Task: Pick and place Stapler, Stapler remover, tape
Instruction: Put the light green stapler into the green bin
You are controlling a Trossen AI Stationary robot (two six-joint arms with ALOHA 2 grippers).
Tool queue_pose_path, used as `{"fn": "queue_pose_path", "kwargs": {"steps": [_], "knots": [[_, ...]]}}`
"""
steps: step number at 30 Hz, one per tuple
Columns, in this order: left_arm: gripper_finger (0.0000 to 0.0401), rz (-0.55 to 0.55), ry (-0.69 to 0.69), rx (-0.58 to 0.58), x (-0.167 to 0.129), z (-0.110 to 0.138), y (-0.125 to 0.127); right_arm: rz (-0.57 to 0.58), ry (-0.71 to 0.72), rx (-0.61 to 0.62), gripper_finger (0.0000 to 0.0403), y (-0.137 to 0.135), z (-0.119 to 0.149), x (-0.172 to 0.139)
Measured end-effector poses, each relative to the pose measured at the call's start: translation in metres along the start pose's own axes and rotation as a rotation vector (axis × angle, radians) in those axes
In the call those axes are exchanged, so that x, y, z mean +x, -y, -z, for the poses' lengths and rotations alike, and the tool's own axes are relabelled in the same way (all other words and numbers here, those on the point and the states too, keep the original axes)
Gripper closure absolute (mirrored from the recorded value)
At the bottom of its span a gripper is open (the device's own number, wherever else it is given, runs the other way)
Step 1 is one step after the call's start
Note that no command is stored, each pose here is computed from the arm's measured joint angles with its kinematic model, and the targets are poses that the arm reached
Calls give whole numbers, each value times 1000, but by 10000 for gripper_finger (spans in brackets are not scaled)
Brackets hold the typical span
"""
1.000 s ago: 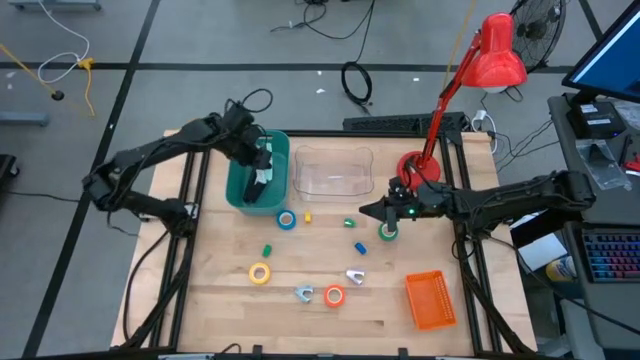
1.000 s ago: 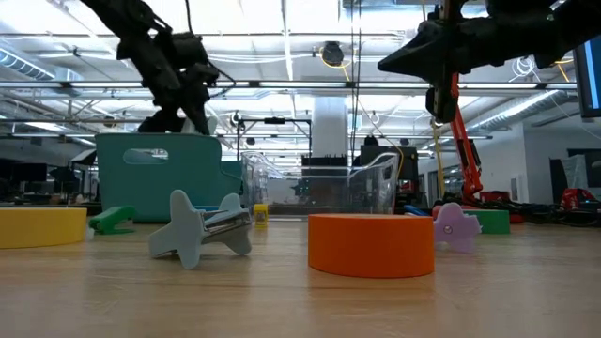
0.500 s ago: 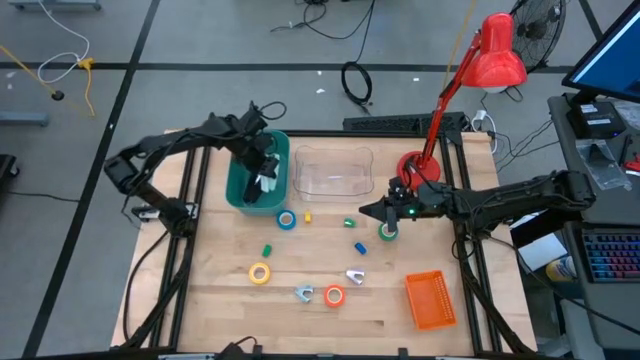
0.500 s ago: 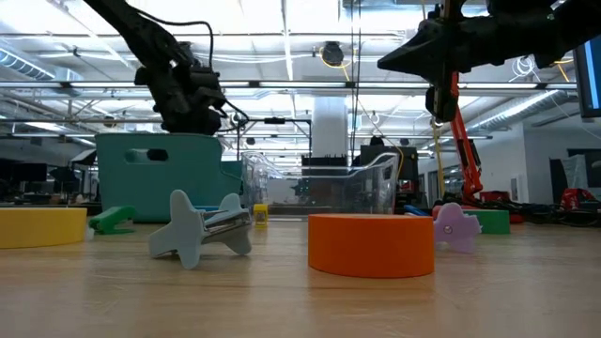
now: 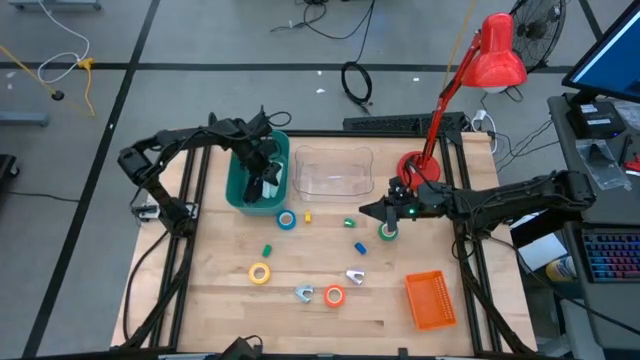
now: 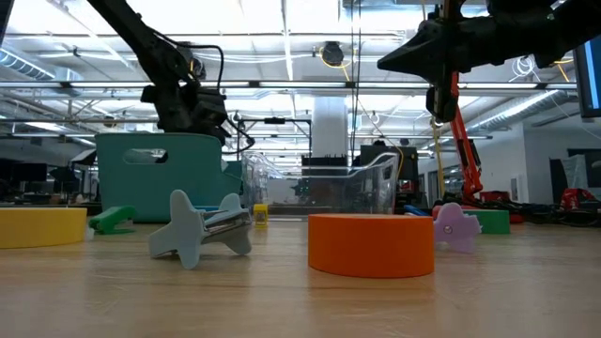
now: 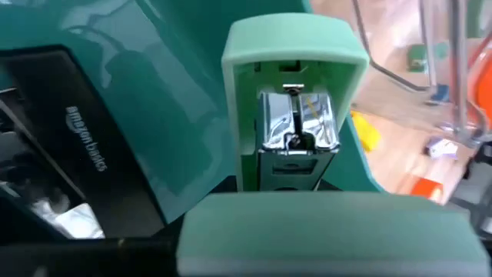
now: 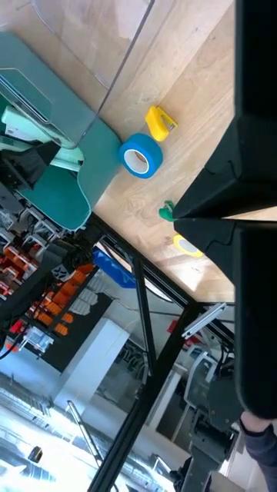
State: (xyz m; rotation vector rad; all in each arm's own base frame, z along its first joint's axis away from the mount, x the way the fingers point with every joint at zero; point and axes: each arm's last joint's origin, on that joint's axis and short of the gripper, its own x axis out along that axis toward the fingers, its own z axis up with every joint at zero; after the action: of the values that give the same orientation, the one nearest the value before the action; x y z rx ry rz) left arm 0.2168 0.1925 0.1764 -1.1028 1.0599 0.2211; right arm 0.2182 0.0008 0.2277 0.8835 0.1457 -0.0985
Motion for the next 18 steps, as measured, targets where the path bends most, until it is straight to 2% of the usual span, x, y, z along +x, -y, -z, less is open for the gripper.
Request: {"fn": "queue_pose_path", "kwargs": {"steps": [10, 18], "knots": [[261, 54, -29, -2, 5, -4, -16, 12, 14, 1, 403, 0, 0, 0], [261, -30, -87, -38, 10, -2, -28, 14, 16, 1, 403, 0, 0, 0]]}}
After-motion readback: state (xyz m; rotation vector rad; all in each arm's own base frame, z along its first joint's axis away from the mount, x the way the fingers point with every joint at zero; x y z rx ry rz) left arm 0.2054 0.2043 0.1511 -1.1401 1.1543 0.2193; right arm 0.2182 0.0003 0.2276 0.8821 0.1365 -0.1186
